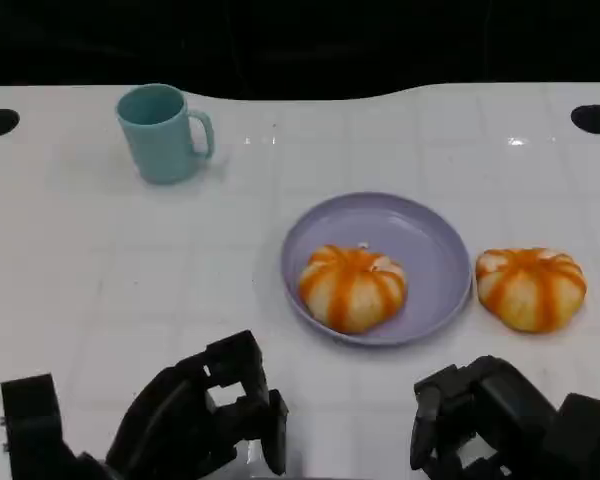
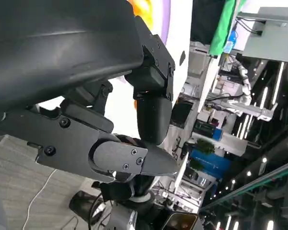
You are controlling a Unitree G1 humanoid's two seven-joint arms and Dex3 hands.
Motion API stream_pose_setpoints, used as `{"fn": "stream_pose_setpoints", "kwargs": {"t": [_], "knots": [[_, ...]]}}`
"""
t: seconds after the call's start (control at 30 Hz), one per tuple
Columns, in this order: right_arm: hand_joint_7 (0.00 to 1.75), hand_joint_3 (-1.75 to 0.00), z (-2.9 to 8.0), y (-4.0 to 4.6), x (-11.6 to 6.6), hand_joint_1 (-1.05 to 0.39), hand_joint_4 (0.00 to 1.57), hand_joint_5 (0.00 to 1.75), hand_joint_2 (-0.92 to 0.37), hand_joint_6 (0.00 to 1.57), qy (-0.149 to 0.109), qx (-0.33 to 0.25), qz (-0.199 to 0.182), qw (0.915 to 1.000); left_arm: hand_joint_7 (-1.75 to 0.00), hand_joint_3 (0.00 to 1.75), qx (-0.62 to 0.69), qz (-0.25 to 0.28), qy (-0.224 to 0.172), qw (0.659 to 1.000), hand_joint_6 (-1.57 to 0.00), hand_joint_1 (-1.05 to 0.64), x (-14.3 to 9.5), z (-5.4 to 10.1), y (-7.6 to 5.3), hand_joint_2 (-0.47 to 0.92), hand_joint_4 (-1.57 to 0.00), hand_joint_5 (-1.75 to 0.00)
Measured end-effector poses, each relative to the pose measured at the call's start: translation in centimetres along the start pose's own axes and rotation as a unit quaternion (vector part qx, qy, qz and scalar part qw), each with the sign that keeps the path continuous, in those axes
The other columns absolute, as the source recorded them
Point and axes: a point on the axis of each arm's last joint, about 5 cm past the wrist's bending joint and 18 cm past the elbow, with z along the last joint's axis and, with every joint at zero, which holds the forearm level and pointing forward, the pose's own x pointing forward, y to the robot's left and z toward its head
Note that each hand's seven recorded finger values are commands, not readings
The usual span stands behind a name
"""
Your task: Grasp the bread from the table and place it into the plate.
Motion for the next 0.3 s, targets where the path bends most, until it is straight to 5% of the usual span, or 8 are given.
{"fn": "stream_pose_setpoints", "kwargs": {"t": [0.3], "knots": [[1.06, -1.35, -0.08, -0.03, 0.04, -1.05, 1.54, 1.31, -0.17, 1.57, -0.002, -0.004, 0.001, 1.0000, -1.75, 0.16, -0.006, 0.002, 0.005, 1.000, -0.59, -0.67, -0.10, 0.04, 0.16, 0.92, -0.82, -1.75]]}}
